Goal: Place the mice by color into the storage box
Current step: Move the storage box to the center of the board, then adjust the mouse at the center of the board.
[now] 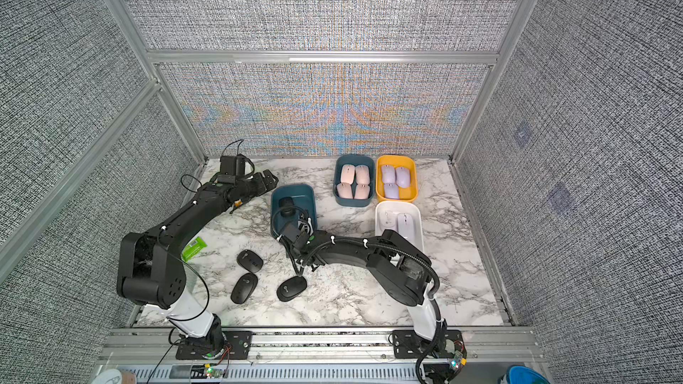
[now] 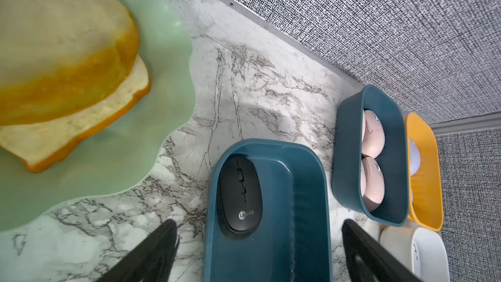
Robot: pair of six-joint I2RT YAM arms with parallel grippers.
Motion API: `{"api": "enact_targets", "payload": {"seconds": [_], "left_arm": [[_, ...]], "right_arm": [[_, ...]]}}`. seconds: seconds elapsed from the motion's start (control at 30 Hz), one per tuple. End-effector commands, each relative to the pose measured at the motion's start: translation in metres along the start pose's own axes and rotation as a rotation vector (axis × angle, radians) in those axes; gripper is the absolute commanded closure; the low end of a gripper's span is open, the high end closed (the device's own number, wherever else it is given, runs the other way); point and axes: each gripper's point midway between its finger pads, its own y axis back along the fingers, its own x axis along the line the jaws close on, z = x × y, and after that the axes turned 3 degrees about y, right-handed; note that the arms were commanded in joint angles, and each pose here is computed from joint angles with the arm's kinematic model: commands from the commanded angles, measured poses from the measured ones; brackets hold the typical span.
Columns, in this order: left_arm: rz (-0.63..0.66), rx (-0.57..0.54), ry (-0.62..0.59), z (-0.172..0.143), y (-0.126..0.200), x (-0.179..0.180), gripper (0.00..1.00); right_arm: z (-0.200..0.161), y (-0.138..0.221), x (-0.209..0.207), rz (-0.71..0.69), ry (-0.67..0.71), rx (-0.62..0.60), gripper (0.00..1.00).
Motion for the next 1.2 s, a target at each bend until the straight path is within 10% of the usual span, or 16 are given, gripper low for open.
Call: {"api": "enact_targets", "payload": {"seconds": [0.0, 0.67, 1.17], "left_arm": [[0.008, -0.020, 0.000, 0.005, 0.005, 0.002, 0.04], [0.047, -0.139, 0.008, 0.023, 0.034, 0.007, 0.05], [-0.005, -0.097, 0.012, 0.014, 0.028, -0.004, 0.05]], "right_arm": [[-0.001, 0.006, -0.001, -0.004, 0.016, 0.003, 0.13], [-0.100, 0.059, 0.045, -0.115, 0.316, 0.094, 0.12], [-0.142, 0.086, -0.037, -0.260, 0.389, 0.180, 0.12]]}}
